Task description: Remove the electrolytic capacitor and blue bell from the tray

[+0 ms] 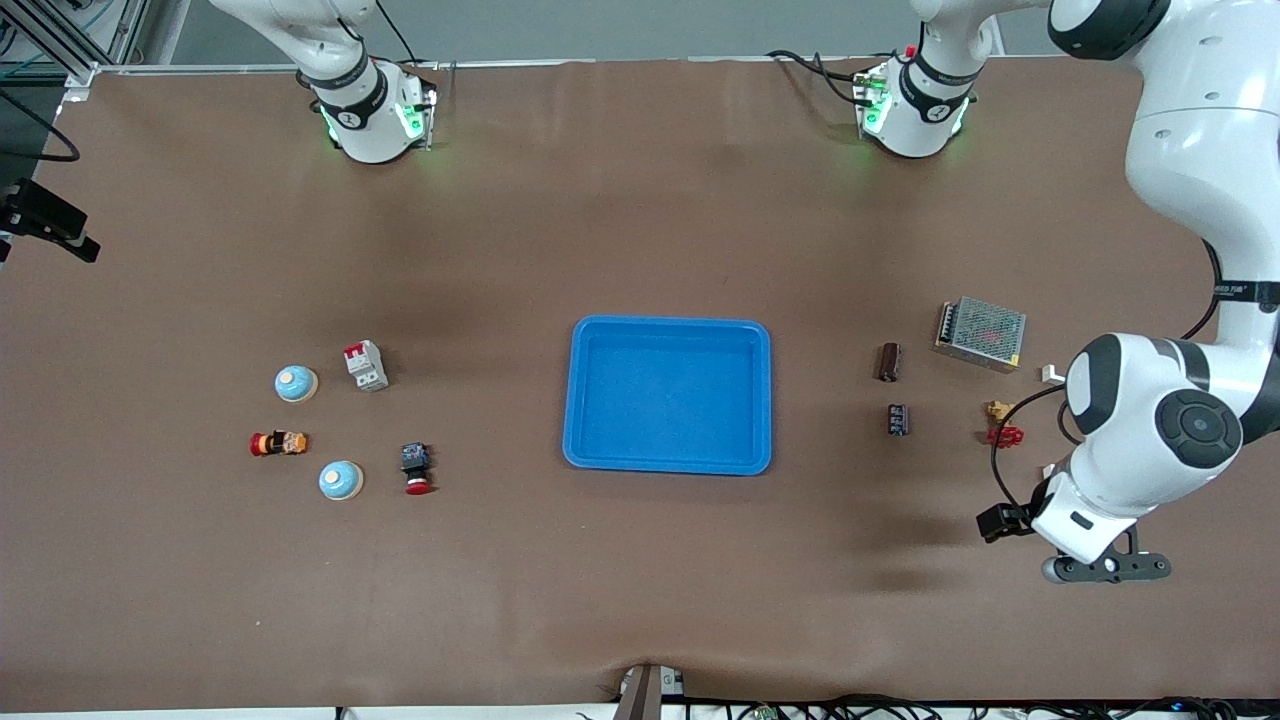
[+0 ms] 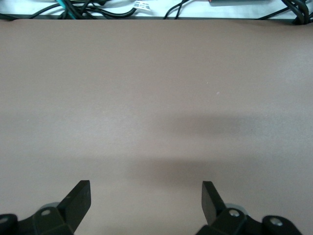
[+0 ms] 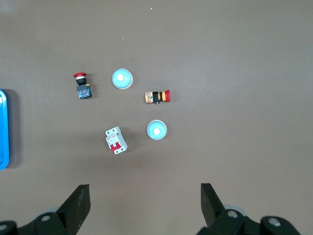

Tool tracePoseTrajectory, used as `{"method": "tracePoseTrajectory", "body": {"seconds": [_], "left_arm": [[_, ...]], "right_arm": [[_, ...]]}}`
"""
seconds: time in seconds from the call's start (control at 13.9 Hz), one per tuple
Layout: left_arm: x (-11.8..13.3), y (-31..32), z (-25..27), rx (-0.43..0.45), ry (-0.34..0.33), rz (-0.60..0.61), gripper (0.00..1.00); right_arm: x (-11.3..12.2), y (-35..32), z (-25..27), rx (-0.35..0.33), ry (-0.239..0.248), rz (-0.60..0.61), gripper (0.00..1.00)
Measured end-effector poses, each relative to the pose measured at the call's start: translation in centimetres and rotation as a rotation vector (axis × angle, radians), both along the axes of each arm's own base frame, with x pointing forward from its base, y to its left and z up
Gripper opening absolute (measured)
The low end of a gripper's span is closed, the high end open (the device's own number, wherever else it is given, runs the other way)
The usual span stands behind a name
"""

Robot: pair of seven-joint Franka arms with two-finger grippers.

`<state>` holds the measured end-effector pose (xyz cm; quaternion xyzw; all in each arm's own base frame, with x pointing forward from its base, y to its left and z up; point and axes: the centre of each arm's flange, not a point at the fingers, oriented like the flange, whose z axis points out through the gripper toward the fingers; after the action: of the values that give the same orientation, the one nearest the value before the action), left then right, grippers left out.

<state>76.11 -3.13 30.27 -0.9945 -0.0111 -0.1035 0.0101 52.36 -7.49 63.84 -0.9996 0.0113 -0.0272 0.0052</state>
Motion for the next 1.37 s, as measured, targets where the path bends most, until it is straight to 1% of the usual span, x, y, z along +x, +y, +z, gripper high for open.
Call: {"method": "tracePoseTrajectory", "body": {"seconds": [0.58, 0.79, 1.01, 1.15, 1.37], "left_arm": [[2.0, -5.6, -3.0, -0.038, -0.006, -0.038, 1.0], [2.2, -7.1, -4.5, -0.044, 0.012, -0.002, 1.0], [2.2, -7.9, -4.4, -0.023, 0.019, 0.007, 1.0], [2.1, -8.1, -3.8, -0.017, 0.047, 0.009, 1.0], [1.2, -9.2, -0.2, -0.045, 0.134, 0.017, 1.0]], "right_arm": [[0.0, 0.0, 0.0, 0.0, 0.0, -0.001, 1.0], [0.0, 0.0, 0.0, 0.0, 0.0, -0.001, 1.0], [0.0, -0.1, 0.0, 0.0, 0.0, -0.001, 1.0], [0.0, -0.1, 0.0, 0.0, 0.0, -0.001, 1.0], [0.0, -0.1, 0.0, 0.0, 0.0, -0.001, 1.0]]}}
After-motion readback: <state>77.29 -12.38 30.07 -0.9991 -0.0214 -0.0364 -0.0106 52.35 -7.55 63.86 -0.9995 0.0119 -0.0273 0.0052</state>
